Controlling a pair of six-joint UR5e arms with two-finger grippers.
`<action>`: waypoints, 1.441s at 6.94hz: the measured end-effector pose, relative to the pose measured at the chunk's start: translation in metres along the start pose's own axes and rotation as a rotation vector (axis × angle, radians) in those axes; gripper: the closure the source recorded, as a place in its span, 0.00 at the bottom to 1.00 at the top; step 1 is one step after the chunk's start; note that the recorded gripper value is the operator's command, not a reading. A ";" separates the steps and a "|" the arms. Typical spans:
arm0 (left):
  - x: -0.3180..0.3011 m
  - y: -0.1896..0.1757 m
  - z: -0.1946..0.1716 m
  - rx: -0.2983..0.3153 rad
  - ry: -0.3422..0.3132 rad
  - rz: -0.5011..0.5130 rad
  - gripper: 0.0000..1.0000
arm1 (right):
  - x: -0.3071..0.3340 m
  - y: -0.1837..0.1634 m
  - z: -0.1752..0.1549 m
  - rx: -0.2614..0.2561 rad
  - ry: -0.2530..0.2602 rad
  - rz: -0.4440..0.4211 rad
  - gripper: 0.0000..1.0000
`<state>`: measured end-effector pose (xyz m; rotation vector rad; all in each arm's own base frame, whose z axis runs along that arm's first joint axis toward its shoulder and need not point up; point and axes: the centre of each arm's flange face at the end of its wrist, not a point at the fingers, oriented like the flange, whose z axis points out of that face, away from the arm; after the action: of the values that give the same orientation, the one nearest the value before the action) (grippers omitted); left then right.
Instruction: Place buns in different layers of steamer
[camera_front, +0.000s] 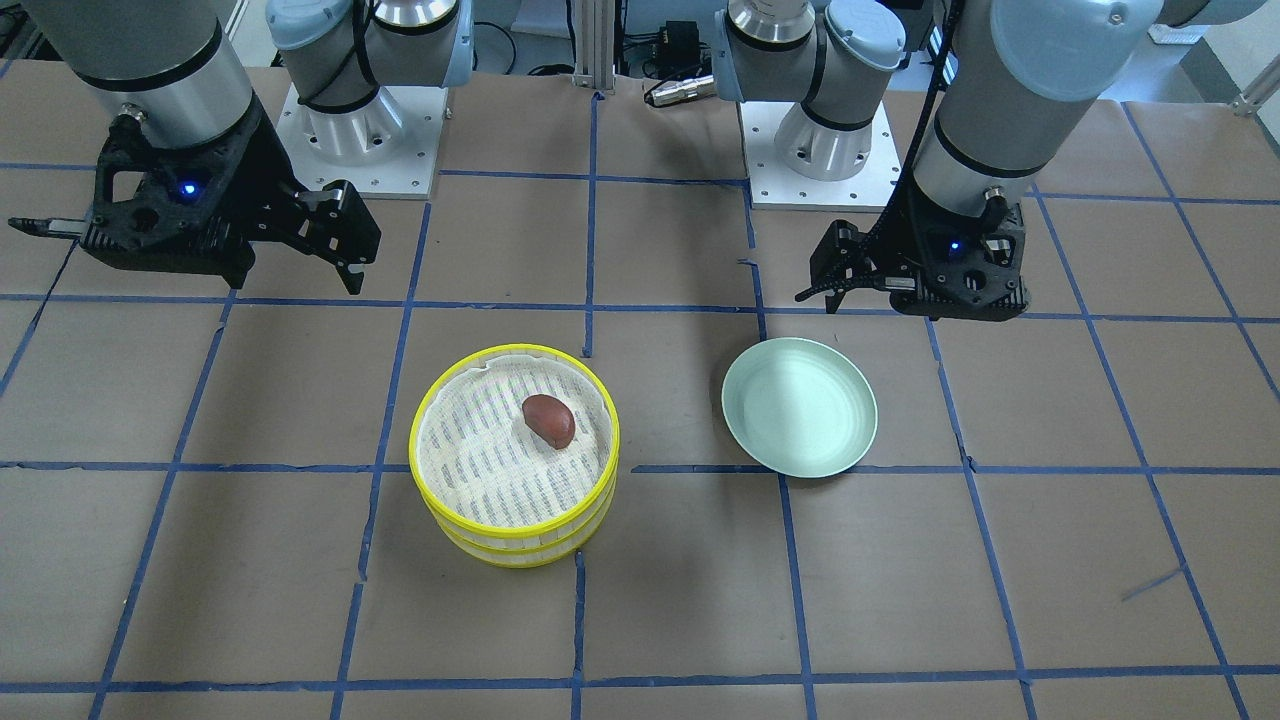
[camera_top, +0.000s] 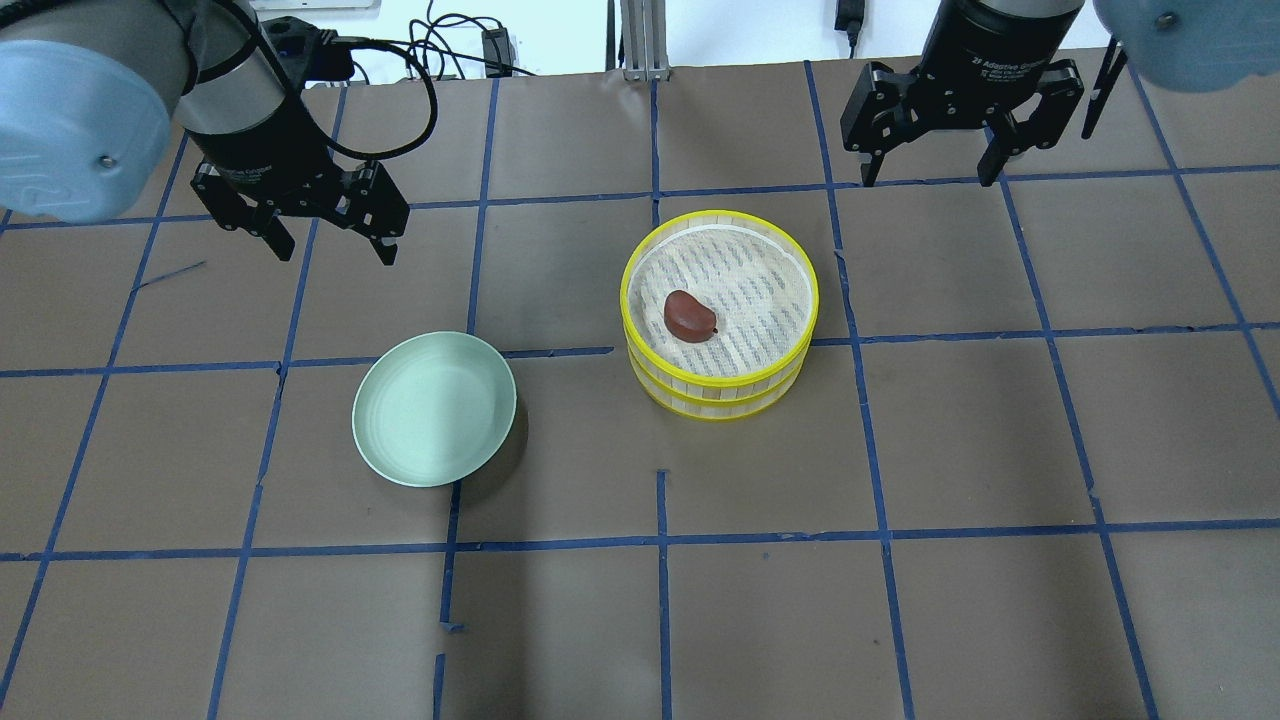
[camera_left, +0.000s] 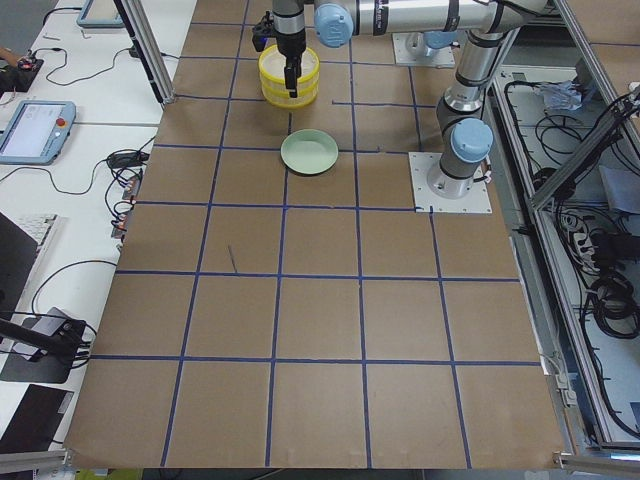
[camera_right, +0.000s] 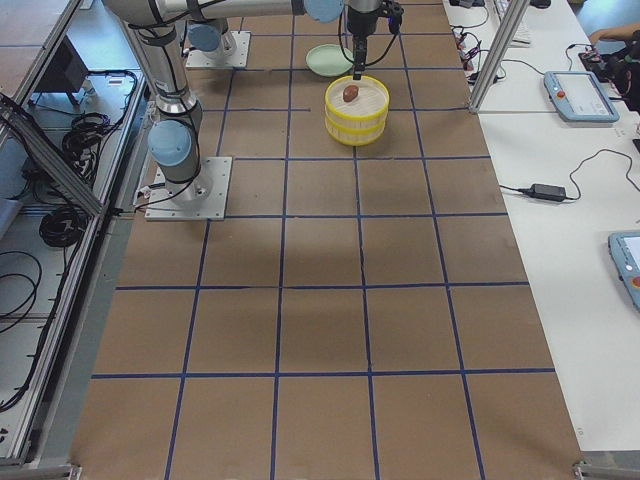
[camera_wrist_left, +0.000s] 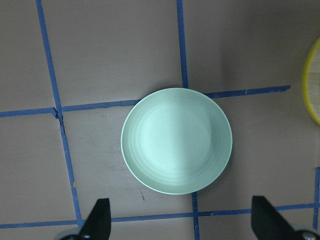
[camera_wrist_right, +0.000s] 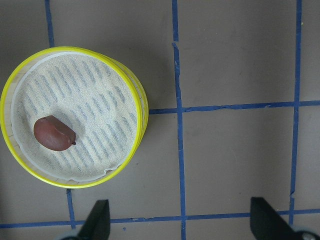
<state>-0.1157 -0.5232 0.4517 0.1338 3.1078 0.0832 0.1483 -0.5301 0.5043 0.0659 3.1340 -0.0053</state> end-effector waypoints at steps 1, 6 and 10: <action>0.002 0.001 0.001 -0.001 0.003 0.003 0.00 | 0.000 0.000 0.000 0.002 0.000 0.000 0.00; 0.007 0.000 -0.005 0.014 0.032 0.009 0.00 | 0.001 -0.001 0.000 0.004 0.001 0.001 0.00; 0.008 0.000 -0.005 0.015 0.041 0.010 0.00 | 0.001 -0.001 0.000 0.005 0.000 0.001 0.00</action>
<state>-0.1242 -0.5227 0.4563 0.1492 3.1496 0.0639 0.1472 -0.5308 0.5042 0.0678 3.1340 -0.0130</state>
